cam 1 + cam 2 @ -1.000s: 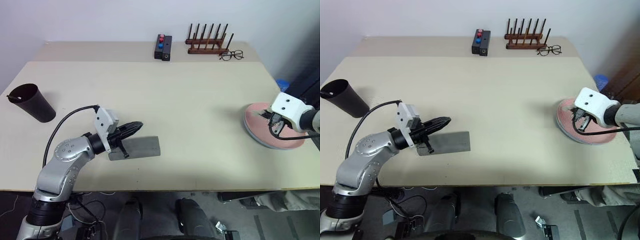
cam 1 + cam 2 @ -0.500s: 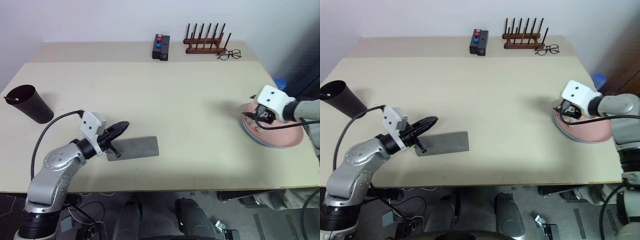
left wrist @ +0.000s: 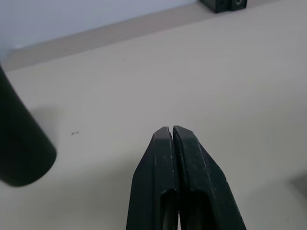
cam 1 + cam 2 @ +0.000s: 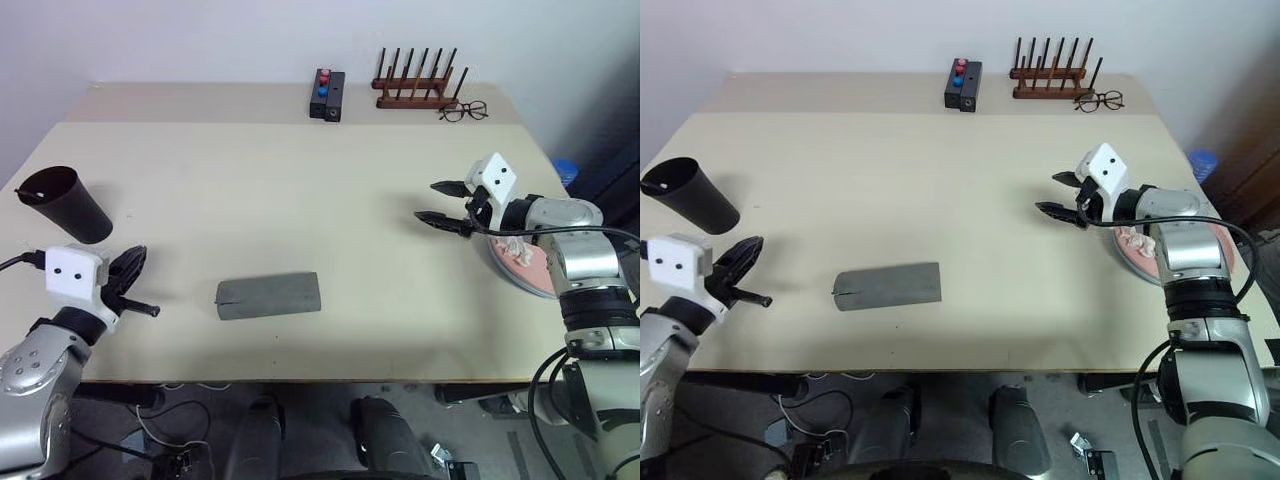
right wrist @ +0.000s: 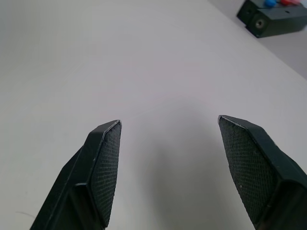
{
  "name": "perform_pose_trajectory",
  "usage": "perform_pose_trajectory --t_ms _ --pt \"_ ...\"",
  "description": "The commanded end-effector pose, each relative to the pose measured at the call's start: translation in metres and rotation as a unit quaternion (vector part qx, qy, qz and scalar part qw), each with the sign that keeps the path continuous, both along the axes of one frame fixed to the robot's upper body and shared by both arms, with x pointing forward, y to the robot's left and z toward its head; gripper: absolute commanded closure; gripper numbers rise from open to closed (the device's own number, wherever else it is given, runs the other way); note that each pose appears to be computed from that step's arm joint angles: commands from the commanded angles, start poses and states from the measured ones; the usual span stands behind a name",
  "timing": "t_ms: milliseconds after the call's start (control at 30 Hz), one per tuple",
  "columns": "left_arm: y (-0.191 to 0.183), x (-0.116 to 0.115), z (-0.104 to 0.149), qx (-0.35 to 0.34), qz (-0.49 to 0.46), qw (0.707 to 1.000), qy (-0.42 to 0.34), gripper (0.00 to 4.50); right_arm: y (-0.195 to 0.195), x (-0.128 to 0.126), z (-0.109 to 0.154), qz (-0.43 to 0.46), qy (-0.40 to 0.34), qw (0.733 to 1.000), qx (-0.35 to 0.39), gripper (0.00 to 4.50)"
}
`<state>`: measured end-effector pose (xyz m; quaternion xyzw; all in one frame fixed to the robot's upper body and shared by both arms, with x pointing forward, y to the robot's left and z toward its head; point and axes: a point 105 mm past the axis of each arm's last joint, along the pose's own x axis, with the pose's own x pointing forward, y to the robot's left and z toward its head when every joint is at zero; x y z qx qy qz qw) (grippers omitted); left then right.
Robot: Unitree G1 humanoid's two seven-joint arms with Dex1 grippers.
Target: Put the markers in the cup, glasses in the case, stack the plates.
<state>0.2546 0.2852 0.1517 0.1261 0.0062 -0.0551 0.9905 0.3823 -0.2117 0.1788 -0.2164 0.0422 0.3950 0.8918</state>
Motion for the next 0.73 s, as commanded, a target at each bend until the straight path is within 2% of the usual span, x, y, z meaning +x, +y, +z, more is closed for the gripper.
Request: perform_pose_trajectory --t_ms 33,300,533,733 --pt "0.001 -0.007 0.019 0.011 0.009 0.999 -0.033 4.50 -0.003 0.002 0.008 0.002 -0.010 1.000 0.025 1.24" --pt "-0.007 0.002 0.019 -0.001 0.012 0.999 -0.043 4.50 -0.008 0.002 0.002 -0.006 -0.007 1.000 0.020 1.24" --pt "-0.020 0.009 0.008 -0.010 0.015 1.000 -0.022 4.50 0.005 0.012 -0.002 0.000 -0.013 1.000 0.016 1.24" --pt "-0.021 0.005 0.011 -0.024 0.018 0.999 -0.027 4.50 0.013 0.012 -0.002 0.007 -0.018 0.999 0.028 1.24"
